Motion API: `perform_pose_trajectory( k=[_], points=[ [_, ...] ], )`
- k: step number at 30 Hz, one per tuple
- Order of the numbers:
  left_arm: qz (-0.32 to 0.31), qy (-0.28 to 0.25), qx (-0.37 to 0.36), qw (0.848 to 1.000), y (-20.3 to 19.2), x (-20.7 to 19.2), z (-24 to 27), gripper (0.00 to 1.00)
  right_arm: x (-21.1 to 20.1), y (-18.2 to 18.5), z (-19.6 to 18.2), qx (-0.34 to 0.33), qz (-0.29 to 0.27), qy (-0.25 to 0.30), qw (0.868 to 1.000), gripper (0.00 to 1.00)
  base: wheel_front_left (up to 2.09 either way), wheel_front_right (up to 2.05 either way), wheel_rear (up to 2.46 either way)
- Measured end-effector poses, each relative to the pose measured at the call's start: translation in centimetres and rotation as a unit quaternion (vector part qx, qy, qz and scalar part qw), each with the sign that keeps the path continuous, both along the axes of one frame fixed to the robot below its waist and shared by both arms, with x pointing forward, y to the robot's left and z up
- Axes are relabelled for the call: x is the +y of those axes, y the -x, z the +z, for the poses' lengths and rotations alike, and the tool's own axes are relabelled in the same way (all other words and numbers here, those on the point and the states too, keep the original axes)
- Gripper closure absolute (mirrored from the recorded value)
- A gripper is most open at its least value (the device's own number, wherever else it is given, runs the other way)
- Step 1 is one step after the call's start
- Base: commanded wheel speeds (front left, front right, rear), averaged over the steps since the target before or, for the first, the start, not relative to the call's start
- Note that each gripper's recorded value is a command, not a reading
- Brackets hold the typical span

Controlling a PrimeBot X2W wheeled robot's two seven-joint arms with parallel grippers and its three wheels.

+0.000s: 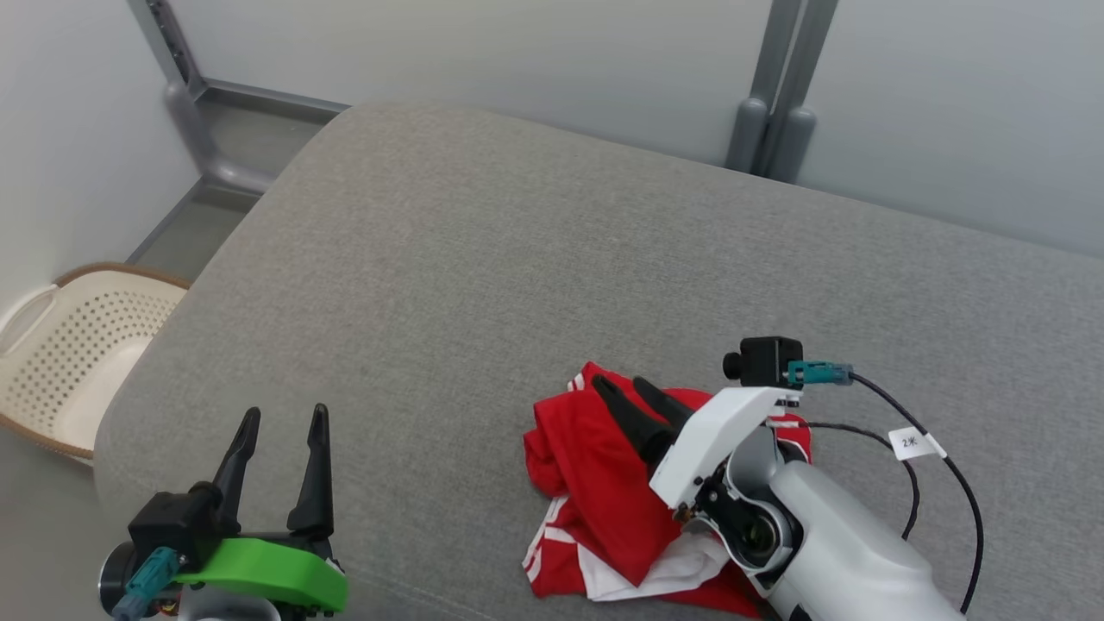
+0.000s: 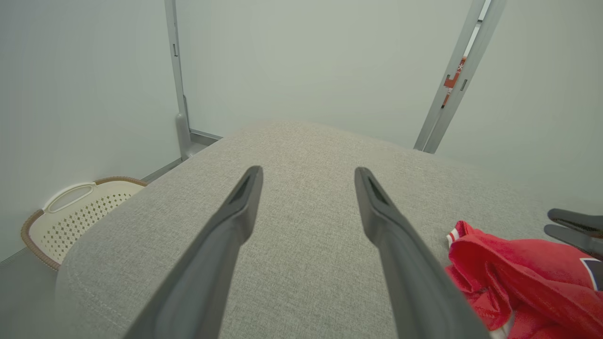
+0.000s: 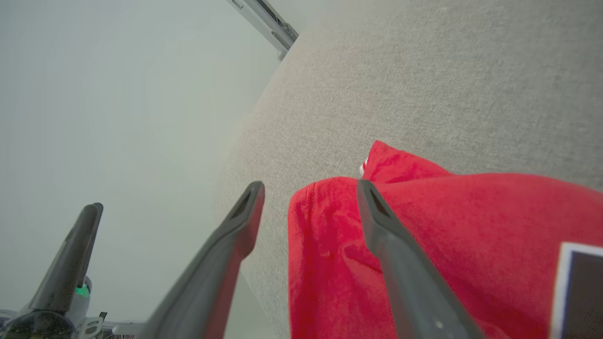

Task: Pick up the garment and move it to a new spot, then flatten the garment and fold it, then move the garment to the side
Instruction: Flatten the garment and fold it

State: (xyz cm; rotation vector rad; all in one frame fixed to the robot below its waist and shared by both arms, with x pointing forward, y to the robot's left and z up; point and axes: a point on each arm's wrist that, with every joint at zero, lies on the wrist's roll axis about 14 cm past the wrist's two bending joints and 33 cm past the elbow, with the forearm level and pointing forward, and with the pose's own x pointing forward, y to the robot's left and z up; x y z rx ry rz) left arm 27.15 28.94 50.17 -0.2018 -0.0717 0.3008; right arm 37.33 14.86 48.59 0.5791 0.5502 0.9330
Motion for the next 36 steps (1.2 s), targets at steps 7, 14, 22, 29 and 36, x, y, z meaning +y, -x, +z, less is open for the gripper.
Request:
perform_pose_trajectory(
  k=[7,14,22,29,36],
  points=[
    [-0.024,-0.002,-0.010,1.000,-1.2,-1.3,0.5,0.00,-7.1,-4.9,6.7,-0.135,-0.101,-0.042,0.985,0.00,0.00,0.00,0.00],
    [-0.051,0.000,-0.026,0.998,-2.3,-3.0,1.3,0.00,-18.9,-7.5,8.4,-0.237,-0.235,0.016,0.942,0.00,0.00,0.00,0.00],
    [-0.079,0.000,-0.045,0.996,-3.7,-4.8,2.4,0.00,-24.7,-5.9,7.2,-0.266,-0.299,0.075,0.913,0.00,0.00,0.00,0.00],
    [-0.092,0.000,-0.047,0.995,-4.1,-5.5,2.4,0.00,-23.7,-5.1,6.7,-0.256,-0.294,0.082,0.917,0.00,0.00,0.00,0.00],
    [-0.077,0.004,-0.043,0.996,-3.2,-4.8,1.9,0.00,-20.1,-4.6,1.7,-0.200,-0.217,0.155,0.943,0.73,0.00,0.00,0.00]
  ],
)
